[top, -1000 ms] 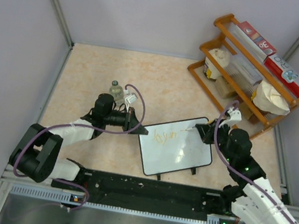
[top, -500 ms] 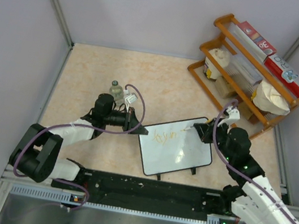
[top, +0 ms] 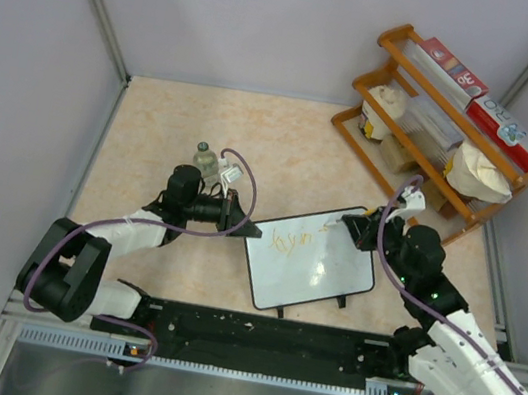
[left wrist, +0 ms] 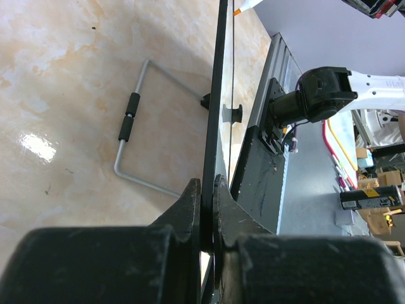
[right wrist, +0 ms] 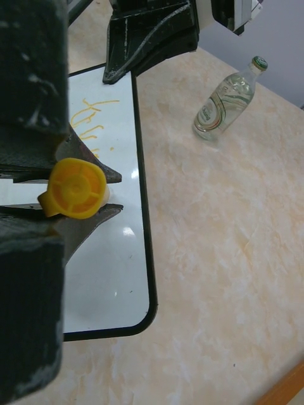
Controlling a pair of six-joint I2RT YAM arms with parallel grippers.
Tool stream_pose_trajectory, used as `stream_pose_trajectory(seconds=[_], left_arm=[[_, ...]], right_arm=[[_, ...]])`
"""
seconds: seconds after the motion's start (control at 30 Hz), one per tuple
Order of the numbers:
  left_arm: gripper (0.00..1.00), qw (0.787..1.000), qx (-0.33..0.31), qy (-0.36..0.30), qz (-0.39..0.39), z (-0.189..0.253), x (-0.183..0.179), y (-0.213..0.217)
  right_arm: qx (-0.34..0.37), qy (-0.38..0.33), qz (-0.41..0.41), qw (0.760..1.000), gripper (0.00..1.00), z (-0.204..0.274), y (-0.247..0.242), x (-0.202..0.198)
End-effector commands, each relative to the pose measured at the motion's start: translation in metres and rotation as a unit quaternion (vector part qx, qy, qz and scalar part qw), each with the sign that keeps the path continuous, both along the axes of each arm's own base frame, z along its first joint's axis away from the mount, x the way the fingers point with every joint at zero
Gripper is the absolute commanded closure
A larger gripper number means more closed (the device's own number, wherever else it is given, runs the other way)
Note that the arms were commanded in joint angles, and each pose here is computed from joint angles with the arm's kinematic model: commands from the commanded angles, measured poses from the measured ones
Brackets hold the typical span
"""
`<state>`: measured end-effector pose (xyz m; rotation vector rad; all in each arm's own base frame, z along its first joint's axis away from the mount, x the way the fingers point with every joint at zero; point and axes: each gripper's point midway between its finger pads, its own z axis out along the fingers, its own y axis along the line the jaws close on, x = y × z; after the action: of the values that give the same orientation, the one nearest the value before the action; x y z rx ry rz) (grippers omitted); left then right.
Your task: Write a sentence on the whiteboard
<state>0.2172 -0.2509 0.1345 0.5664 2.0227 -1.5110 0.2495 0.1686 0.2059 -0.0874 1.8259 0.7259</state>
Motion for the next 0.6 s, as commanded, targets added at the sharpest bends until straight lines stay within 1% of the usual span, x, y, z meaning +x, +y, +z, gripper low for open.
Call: stream_pose_trajectory(seconds=[0.0,0.23,0.57], left_arm=[[1.0,0.997,0.065,-0.017,0.041,-0.039,0.012,0.012],[1.0,0.997,0.065,-0.017,0.041,-0.039,0.012,0.012],[1.0,0.997,0.065,-0.016,0.041,-0.04,0.012,0.013]], right_arm=[[0.021,-0.036,-0.011,0.999,1.0,0.028,-0.001,0.009],[0.01,-0.011,-0.011,1.0,1.0,0.007,-0.001,0.008],[0.002,0.01,-0.005,1.0,1.0,-0.01,-0.005,-0.004]])
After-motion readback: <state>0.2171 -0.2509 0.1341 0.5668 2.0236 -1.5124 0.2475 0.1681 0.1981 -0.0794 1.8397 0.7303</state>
